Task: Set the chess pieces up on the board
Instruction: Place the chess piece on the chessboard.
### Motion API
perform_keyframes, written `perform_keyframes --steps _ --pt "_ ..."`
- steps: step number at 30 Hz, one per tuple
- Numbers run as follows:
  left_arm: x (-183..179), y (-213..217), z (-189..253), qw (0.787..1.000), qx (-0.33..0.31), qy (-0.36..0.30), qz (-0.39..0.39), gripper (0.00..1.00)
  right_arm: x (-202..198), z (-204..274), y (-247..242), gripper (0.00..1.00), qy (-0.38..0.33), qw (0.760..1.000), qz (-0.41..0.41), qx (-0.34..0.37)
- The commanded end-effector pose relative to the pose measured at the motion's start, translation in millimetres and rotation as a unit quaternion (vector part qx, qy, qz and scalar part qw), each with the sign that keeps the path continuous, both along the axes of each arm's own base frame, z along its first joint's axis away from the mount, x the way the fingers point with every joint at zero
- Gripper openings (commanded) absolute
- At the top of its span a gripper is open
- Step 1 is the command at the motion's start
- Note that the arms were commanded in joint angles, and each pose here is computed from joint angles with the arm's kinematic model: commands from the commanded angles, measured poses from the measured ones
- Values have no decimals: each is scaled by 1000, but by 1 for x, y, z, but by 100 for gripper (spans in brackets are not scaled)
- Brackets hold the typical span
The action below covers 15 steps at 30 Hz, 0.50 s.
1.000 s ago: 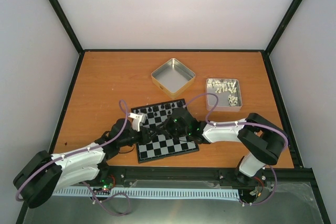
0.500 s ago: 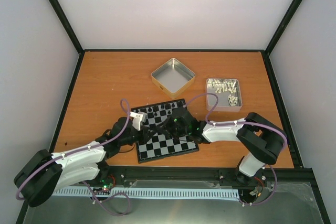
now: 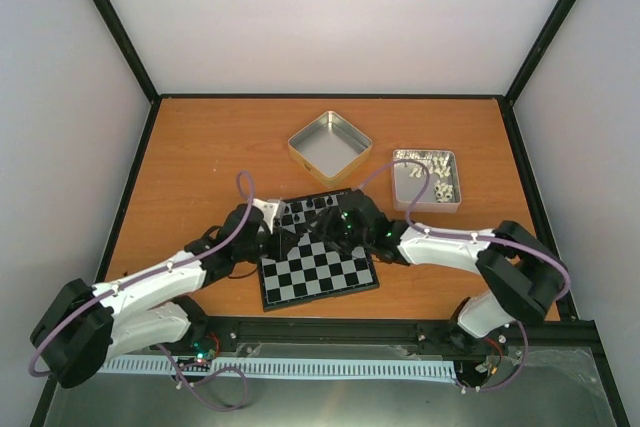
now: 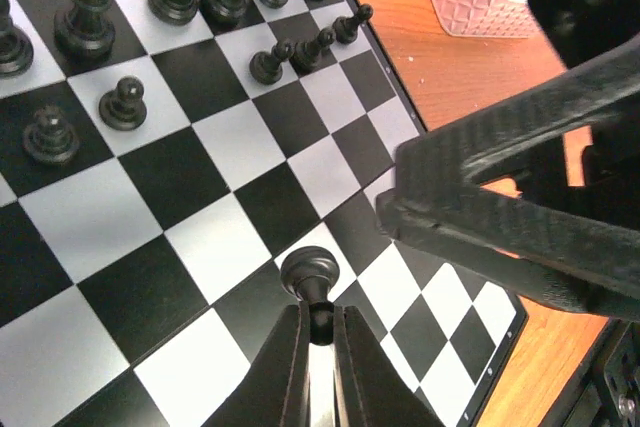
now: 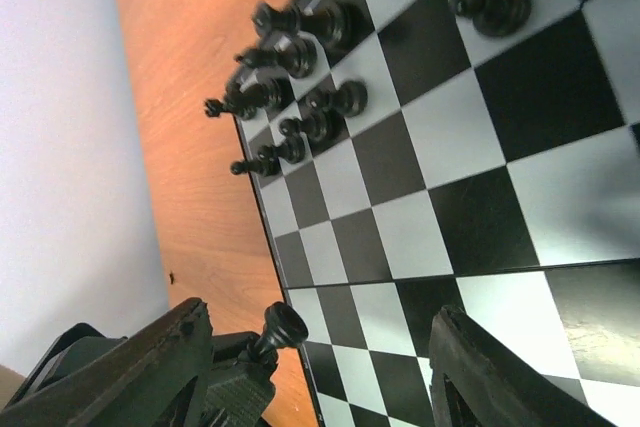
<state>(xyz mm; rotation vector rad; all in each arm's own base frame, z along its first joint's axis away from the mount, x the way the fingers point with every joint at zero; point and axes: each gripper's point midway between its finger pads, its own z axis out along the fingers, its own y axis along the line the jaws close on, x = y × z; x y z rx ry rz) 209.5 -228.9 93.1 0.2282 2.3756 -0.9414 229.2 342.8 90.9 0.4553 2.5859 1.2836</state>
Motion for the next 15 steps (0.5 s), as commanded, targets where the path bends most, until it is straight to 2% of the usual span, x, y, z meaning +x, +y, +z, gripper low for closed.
perform_keyframes --steps 1,8,15 --pt "8 2 7 999 45 15 5 1 13 24 -22 61 -67 997 -4 -29" --pt "28 -6 14 993 105 53 8 1 17 38 -74 61 -127 984 -53 -108" --pt "58 -8 10 975 210 65 24 1 12 47 -120 61 -159 971 -94 -150"
